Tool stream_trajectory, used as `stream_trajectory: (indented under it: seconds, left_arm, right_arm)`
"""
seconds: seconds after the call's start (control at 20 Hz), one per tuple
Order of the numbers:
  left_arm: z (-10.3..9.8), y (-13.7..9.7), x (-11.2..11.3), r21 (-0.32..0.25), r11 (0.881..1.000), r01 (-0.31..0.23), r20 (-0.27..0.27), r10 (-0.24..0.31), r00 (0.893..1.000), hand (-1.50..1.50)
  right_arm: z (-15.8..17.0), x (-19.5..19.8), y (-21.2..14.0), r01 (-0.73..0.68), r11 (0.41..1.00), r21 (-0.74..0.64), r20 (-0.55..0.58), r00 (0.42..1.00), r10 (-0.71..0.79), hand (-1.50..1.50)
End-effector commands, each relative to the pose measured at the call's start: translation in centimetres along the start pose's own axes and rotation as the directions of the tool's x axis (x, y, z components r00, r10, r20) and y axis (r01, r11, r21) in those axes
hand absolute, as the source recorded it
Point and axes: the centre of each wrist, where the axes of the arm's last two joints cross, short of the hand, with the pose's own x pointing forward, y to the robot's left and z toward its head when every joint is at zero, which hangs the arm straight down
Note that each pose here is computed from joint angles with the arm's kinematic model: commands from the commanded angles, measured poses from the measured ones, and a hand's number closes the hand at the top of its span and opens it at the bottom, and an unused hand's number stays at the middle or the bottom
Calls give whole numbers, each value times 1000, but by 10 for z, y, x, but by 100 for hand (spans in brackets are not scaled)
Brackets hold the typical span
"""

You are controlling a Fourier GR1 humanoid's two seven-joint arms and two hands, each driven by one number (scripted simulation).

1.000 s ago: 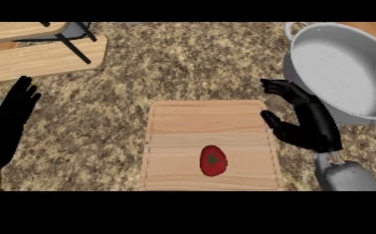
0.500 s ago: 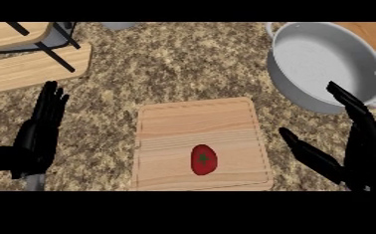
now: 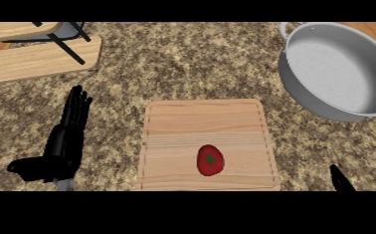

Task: Pick the tomato from the cutting board and place it in the pot

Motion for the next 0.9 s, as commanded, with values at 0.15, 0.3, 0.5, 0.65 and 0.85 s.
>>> stream_trajectory:
  seconds: [0.15, 0.3, 0.5, 0.65, 0.85]
  left_arm:
    - [-11, -20, 6, -18, 1000, -17, 19, 18, 1000, 0]
    - [-4, -17, -4, -51, 999, 0, 21, 1, 1000, 0]
    - [-13, -36, 5, -61, 998, -13, 31, 15, 999, 0]
    - [-4, -30, -1, -65, 998, -8, 15, 9, 1000, 0]
    - [-12, -38, 0, -74, 997, -15, 19, 17, 1000, 0]
  right_arm:
    - [50, 27, -18, -178, 915, 363, -173, 952, 254, -150]
    - [47, 38, -19, -260, 869, 422, -221, 899, 377, -150]
    - [38, 57, 20, -272, 841, 468, -265, 864, 427, -150]
    - [10, 73, 44, -257, 837, 483, -302, 849, 434, -150]
    - [4, 63, 79, -269, 790, 550, -283, 830, 480, -150]
